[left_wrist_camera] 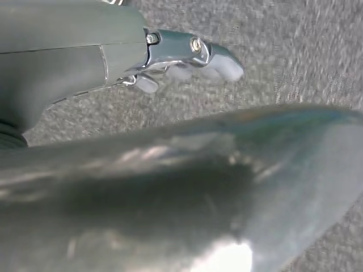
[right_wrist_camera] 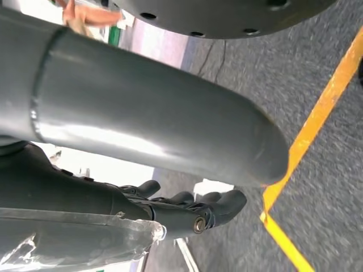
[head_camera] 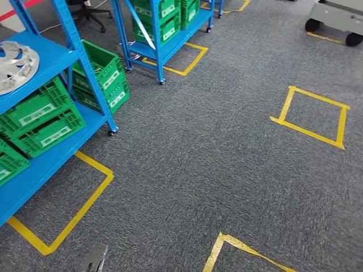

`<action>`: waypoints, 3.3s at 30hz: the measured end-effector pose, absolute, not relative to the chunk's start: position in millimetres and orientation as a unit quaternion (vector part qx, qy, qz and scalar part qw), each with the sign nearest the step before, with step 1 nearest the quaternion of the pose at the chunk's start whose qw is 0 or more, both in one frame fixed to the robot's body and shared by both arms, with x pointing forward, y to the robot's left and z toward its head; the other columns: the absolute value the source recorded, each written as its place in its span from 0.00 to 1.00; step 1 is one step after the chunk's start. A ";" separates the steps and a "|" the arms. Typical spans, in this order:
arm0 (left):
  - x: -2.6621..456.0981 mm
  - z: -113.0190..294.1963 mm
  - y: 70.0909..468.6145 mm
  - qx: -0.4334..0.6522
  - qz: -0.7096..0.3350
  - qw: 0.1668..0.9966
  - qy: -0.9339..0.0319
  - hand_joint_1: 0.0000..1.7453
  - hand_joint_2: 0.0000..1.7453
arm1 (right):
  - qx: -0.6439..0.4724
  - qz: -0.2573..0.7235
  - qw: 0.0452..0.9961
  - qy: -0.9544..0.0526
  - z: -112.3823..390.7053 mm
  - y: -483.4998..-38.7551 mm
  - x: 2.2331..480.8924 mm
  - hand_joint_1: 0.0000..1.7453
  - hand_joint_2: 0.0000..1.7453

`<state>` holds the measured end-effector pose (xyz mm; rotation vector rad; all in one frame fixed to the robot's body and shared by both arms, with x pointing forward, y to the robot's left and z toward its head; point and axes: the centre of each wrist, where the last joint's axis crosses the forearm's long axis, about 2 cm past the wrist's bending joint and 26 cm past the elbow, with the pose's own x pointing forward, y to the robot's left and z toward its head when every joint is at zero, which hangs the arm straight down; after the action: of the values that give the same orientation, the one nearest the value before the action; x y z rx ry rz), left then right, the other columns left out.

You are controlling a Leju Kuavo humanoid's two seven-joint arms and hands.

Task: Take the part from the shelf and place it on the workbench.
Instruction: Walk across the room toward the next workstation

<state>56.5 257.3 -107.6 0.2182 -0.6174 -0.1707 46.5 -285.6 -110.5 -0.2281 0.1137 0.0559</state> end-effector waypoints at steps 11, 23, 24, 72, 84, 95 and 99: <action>55.7 -107.7 258.3 0.116 -0.082 0.943 -0.301 0.00 0.00 | -0.116 0.029 0.992 0.046 -110.2 -285.6 48.5 0.00 0.00; 58.1 -107.3 257.5 0.116 -0.086 0.939 -0.311 0.00 0.00 | -0.119 0.028 0.992 0.039 -110.2 -285.2 47.9 0.00 0.00; 57.4 -107.4 257.5 0.115 -0.086 0.940 -0.310 0.00 0.00 | -0.119 0.028 0.992 0.039 -110.2 -285.2 47.6 0.00 0.00; 58.5 -107.3 258.7 0.122 -0.071 0.938 -0.317 0.00 0.00 | -0.112 0.039 0.993 0.004 -110.9 -281.8 42.3 0.00 0.00; 57.1 -107.4 258.6 0.124 -0.071 0.939 -0.314 0.00 0.00 | -0.110 0.042 0.993 0.000 -110.5 -281.4 45.9 0.00 0.00; 56.2 -107.6 259.7 0.125 -0.070 0.939 -0.313 0.00 0.00 | -0.110 0.042 0.993 -0.003 -110.0 -281.3 49.9 0.00 0.00; 58.0 -107.4 259.9 0.125 -0.068 0.938 -0.315 0.00 0.00 | -0.110 0.038 0.993 0.001 -110.5 -281.5 46.0 0.00 0.00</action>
<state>58.0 259.9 -107.4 0.2558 -0.6430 -0.1394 46.0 -281.5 -110.5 -0.2204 0.0015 0.0768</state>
